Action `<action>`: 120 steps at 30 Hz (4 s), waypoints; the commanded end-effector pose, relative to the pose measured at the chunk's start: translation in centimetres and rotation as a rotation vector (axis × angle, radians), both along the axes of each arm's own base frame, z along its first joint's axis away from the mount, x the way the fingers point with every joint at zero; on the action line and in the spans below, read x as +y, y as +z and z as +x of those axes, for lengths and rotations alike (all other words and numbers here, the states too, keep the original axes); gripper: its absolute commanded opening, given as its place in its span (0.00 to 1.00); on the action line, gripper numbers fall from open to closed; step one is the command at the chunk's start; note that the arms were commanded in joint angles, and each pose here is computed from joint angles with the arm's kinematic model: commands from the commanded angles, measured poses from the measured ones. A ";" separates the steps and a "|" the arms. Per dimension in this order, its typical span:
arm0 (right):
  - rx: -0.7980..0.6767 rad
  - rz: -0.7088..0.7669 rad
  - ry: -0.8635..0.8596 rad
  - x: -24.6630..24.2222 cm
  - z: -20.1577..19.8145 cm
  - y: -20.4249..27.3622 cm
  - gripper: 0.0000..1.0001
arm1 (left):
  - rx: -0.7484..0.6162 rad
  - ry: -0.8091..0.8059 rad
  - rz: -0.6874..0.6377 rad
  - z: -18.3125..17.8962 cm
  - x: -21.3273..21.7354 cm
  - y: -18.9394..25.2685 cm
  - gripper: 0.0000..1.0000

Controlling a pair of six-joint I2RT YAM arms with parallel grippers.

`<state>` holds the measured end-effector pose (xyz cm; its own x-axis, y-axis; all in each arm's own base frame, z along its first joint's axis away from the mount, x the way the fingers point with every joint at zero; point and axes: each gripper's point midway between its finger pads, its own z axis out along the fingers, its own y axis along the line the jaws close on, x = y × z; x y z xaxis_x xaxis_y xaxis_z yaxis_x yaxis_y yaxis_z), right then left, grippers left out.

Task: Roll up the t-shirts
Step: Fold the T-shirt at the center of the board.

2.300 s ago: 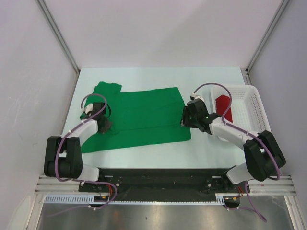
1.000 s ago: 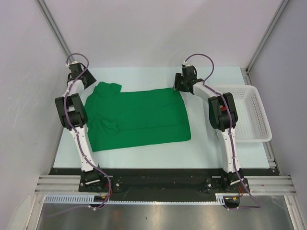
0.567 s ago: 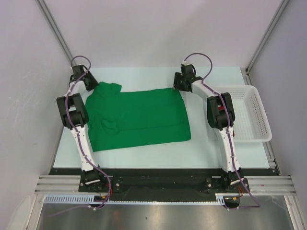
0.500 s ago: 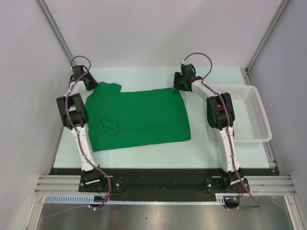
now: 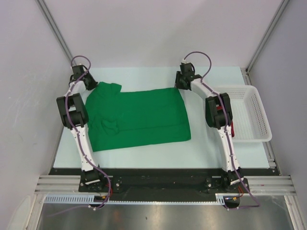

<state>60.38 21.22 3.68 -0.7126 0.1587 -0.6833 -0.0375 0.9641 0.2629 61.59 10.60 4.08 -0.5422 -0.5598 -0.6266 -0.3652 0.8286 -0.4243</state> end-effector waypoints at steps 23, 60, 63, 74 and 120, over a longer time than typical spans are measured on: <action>-0.060 -0.066 -0.054 -2.3 0.5 3.5 0.00 | -0.318 -0.050 -0.040 -0.6 -2.0 13.1 0.00; 0.025 -0.157 -0.139 -4.6 -15.6 7.0 0.00 | -0.102 0.237 -0.021 -27.1 -2.7 10.8 0.00; 0.052 -0.171 -0.151 -5.4 -17.0 6.2 0.00 | -0.066 0.251 -0.025 -28.6 -3.0 9.3 0.00; 0.087 -0.113 -0.081 -4.0 -20.2 5.1 0.01 | -0.028 0.298 0.000 -30.4 -2.1 8.6 0.00; 0.142 -0.103 -0.100 -3.9 -22.7 2.2 0.00 | 0.042 0.339 -0.077 -33.5 -2.8 5.7 0.03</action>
